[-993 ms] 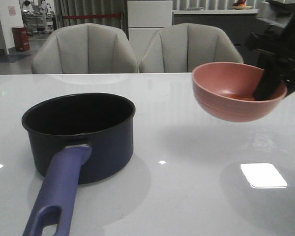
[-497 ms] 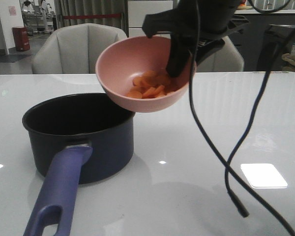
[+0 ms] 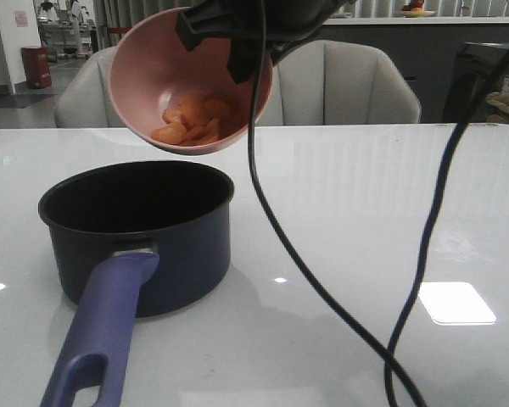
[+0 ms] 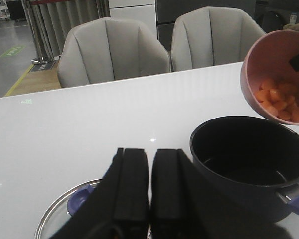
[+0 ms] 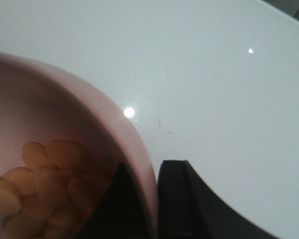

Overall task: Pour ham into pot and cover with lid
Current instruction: 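Lift the pink bowl and carry it above the saucepan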

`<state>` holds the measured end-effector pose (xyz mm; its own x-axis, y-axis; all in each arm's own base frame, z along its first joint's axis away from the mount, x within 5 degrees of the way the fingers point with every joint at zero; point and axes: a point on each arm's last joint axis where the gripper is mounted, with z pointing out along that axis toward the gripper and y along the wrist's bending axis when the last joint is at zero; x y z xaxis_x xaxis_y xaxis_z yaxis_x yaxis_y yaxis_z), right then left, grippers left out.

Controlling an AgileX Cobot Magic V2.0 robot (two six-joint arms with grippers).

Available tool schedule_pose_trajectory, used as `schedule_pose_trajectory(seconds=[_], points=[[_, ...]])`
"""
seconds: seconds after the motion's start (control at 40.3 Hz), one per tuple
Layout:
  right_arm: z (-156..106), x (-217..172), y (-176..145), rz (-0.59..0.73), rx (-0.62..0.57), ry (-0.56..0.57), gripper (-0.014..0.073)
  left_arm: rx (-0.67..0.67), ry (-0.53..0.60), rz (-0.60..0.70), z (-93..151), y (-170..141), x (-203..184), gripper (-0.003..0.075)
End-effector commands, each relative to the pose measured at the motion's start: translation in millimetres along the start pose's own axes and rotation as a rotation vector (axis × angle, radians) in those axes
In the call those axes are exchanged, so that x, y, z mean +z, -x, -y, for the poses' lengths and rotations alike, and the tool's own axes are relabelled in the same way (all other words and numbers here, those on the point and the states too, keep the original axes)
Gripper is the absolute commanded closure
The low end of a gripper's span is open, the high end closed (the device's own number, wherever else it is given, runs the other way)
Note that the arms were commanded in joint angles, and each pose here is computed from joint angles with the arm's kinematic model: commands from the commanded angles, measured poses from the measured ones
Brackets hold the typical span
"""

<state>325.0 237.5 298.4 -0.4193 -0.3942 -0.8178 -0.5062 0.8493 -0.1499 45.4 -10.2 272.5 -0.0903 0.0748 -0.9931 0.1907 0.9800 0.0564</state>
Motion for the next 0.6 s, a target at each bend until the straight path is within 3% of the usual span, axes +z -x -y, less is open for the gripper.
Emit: schedule_pose_trajectory(seconds=[0.0, 0.348, 0.571], points=[[-2, -18, 31, 0.205, -0.051, 0.031, 0.0453, -0.006, 0.003, 0.085, -1, 14, -2, 0.0606], [-11, -8, 35, 0.301, -0.127, 0.078, 0.0453, -0.006, 0.003, 0.085, -1, 14, -2, 0.0606], [-13, -9, 37, 0.327, -0.081, 0.110, 0.0453, -0.006, 0.003, 0.085, -1, 14, -2, 0.0606]])
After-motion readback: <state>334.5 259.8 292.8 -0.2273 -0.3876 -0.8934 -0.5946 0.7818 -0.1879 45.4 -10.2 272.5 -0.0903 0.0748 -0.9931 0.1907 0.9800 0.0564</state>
